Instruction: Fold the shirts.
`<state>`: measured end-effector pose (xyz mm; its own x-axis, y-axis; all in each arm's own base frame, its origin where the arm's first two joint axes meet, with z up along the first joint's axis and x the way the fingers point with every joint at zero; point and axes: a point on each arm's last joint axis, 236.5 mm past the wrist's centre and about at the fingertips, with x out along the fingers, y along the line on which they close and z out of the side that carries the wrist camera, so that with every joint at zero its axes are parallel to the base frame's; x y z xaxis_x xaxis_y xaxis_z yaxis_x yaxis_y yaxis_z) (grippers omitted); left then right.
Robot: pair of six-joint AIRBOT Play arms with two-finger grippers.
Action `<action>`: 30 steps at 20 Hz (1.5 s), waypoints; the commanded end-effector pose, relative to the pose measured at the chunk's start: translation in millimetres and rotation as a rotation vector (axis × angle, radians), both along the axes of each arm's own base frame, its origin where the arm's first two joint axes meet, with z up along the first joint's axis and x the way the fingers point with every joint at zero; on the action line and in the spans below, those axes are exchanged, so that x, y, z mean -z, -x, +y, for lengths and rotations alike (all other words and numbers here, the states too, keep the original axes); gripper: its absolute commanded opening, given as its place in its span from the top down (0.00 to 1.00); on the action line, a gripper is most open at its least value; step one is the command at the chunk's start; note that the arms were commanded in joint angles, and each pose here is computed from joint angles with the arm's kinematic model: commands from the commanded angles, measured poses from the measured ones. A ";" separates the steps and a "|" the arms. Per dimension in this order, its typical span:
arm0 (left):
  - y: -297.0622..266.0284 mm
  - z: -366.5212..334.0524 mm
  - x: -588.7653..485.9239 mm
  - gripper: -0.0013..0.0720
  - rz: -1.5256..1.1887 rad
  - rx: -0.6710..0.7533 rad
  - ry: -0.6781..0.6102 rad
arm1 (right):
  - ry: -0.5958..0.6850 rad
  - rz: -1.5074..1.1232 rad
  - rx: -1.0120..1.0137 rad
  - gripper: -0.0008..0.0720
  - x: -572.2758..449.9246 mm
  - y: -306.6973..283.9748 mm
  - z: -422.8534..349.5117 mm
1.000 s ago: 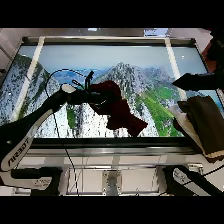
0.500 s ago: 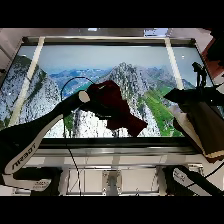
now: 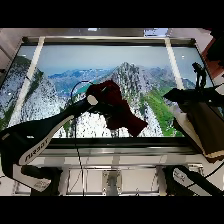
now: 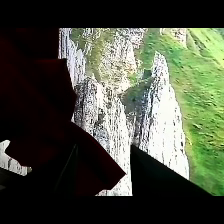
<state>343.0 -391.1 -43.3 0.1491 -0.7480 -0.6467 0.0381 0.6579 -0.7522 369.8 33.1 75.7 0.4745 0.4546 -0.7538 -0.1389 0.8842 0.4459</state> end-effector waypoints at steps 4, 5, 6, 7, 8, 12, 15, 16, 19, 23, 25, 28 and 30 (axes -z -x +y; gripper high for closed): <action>-32.1 -20.0 -45.8 0.96 -0.115 -0.030 0.093 | -0.019 0.027 -0.026 0.48 7.2 6.8 11.1; -33.5 -22.8 -53.2 0.96 -0.124 -0.023 0.105 | -0.043 0.060 -0.050 0.48 17.7 15.0 23.3; -34.9 -25.9 -61.7 0.96 -0.134 -0.015 0.118 | -0.055 0.099 -0.077 0.48 31.8 25.4 35.2; -35.5 -28.7 -69.9 0.96 -0.144 -0.005 0.129 | -0.050 0.127 -0.108 0.48 49.5 35.2 45.5; -36.5 -31.2 -79.3 0.96 -0.163 0.007 0.140 | -0.041 0.143 -0.115 0.48 66.2 41.3 51.0; -54.5 -26.6 -147.3 0.96 -0.329 0.003 0.200 | -0.081 0.169 -0.074 0.48 92.6 49.1 63.2; -72.3 -5.3 -202.7 0.96 -0.434 -0.053 0.245 | -0.120 0.166 -0.071 0.48 87.1 48.2 70.3; -73.7 0.6 -221.3 0.96 -0.477 -0.055 0.257 | -0.126 0.163 -0.068 0.48 86.1 47.2 71.0; -68.6 11.3 -265.6 0.96 -0.575 -0.047 0.283 | -0.170 0.154 -0.054 0.48 79.7 43.4 77.2; -65.9 31.2 -287.6 0.96 -0.647 -0.052 0.246 | -0.175 0.119 -0.107 0.48 78.2 44.1 92.8; -63.8 33.9 -285.0 0.96 -0.625 -0.041 0.245 | -0.134 0.085 -0.131 0.45 90.6 44.1 107.3; -57.8 32.4 -280.2 0.96 -0.610 -0.011 0.236 | -0.011 0.003 -0.146 0.42 109.9 35.1 117.3; -57.0 32.1 -279.7 0.96 -0.607 -0.007 0.236 | 0.039 -0.019 -0.141 0.42 122.8 26.1 121.7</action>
